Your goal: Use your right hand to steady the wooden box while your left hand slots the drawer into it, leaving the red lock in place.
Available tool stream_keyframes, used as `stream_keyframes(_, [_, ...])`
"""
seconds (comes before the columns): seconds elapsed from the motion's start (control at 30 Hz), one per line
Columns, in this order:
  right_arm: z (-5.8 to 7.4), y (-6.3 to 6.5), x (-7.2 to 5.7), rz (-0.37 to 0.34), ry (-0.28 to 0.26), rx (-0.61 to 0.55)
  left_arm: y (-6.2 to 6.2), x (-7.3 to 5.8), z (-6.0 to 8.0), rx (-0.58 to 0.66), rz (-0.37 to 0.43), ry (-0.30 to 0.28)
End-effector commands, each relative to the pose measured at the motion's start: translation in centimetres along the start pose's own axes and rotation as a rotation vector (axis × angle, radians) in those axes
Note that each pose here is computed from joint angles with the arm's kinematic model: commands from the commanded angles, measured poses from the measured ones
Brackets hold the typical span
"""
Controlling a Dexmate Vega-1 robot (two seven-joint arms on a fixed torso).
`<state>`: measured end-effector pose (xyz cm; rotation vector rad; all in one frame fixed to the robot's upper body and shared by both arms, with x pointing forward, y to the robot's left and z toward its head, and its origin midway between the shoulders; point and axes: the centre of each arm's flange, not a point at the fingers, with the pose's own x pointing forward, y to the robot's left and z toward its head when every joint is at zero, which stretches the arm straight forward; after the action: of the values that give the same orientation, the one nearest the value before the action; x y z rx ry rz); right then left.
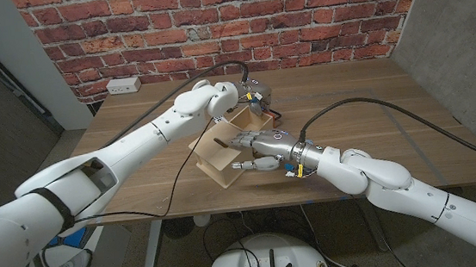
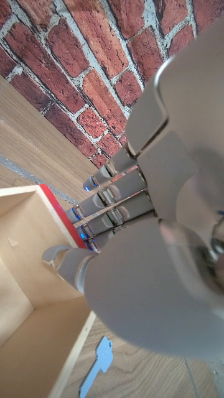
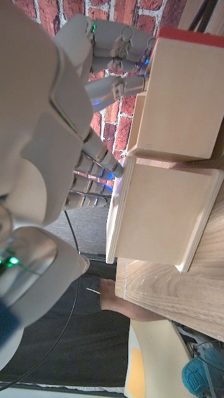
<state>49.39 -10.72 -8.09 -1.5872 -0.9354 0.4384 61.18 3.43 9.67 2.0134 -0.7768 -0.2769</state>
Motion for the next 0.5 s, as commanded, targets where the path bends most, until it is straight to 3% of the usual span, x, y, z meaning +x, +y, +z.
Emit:
stream_keyframes(0.03, [0.05,-0.11,-0.07,-0.005,-0.002,-0.018,-0.22,-0.27,0.2,0.002,-0.006,-0.002])
stream_keyframes(0.5, [-0.17,-0.22,-0.33,-0.006,-0.004,-0.008,-0.23,-0.45,0.3,-0.002,-0.022,-0.012])
